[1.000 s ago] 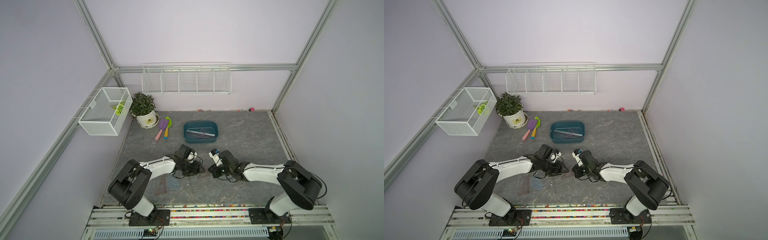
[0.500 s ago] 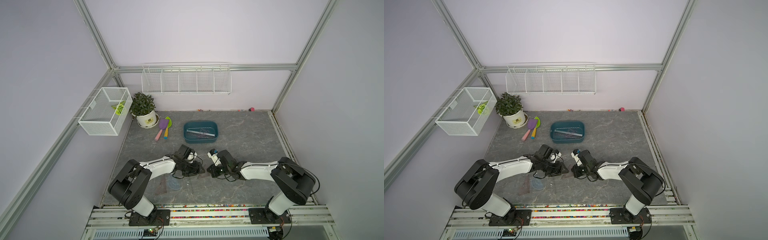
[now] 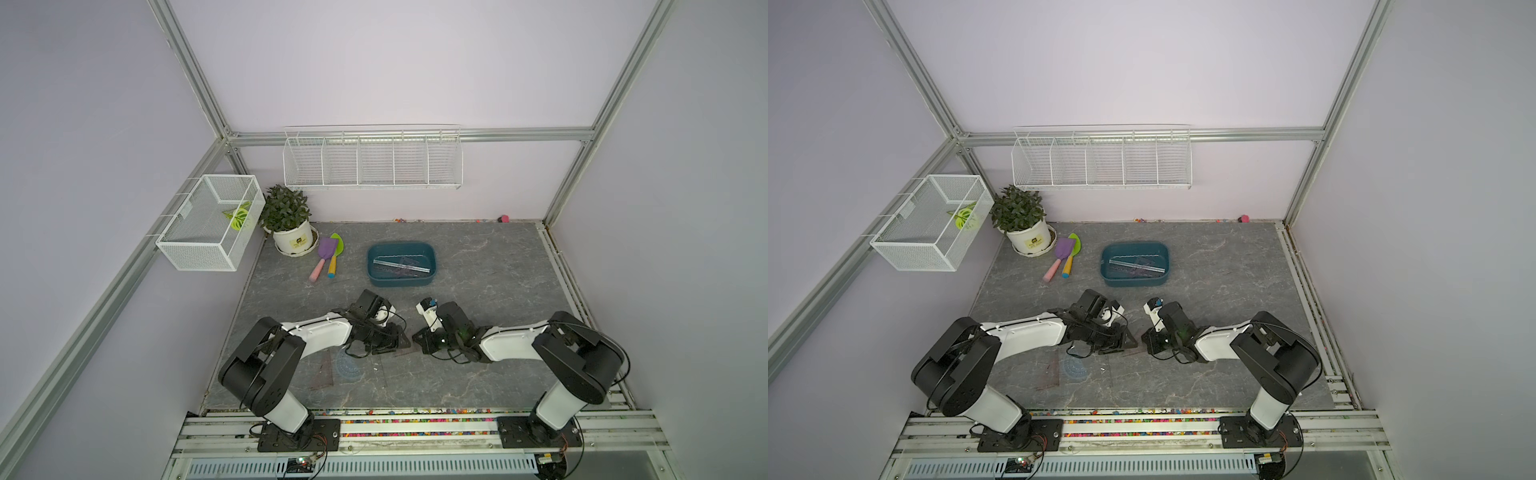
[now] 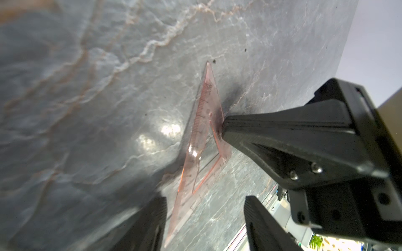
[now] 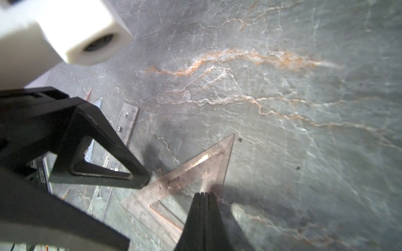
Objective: Put the scattered rulers into the storage box
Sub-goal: Pick up the ruler from the center of the board.
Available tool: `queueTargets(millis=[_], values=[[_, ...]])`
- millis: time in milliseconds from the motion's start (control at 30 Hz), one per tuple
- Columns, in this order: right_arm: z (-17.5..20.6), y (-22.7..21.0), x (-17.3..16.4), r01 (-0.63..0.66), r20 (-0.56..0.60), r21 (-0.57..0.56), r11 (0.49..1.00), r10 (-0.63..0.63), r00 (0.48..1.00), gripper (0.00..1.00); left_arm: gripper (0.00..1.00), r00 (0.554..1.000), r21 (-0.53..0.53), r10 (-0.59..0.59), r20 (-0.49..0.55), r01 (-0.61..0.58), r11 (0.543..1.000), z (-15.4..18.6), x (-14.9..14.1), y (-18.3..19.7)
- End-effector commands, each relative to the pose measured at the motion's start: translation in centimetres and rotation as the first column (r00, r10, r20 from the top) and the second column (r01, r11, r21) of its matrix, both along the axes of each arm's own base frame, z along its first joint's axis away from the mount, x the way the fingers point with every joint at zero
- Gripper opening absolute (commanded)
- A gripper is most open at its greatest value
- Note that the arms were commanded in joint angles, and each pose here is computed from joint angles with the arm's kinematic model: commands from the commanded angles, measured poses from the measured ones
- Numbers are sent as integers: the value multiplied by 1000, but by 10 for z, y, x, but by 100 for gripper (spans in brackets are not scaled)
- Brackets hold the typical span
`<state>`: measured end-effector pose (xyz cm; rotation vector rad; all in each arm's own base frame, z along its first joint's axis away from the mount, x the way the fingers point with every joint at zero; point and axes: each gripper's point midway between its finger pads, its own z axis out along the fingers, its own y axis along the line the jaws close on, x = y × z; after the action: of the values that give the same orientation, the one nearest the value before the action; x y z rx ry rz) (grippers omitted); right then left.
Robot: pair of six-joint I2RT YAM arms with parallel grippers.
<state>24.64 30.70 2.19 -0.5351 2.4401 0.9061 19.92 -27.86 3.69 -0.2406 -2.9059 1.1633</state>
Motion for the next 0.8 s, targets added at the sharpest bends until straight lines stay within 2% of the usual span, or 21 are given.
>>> queueTargets(millis=[0,333,600,700,767], values=[[-41,-25,-22,16,-121,-108,994,-29,992,0,59,994,83,5,-106,4,997,-36,-23,16],[-47,-26,-27,21,-142,-93,995,-34,989,0,53,991,145,21,-133,-2,989,-63,-28,26],[-45,-28,-29,24,-146,-77,997,-35,989,0,23,989,196,38,-140,-10,981,-85,-27,29],[-40,-29,-27,30,-141,-70,997,-39,989,0,15,990,193,40,-136,-13,981,-83,-27,28],[-36,-31,-26,33,-139,-61,998,-41,989,0,13,991,188,39,-126,-15,982,-78,-26,27]])
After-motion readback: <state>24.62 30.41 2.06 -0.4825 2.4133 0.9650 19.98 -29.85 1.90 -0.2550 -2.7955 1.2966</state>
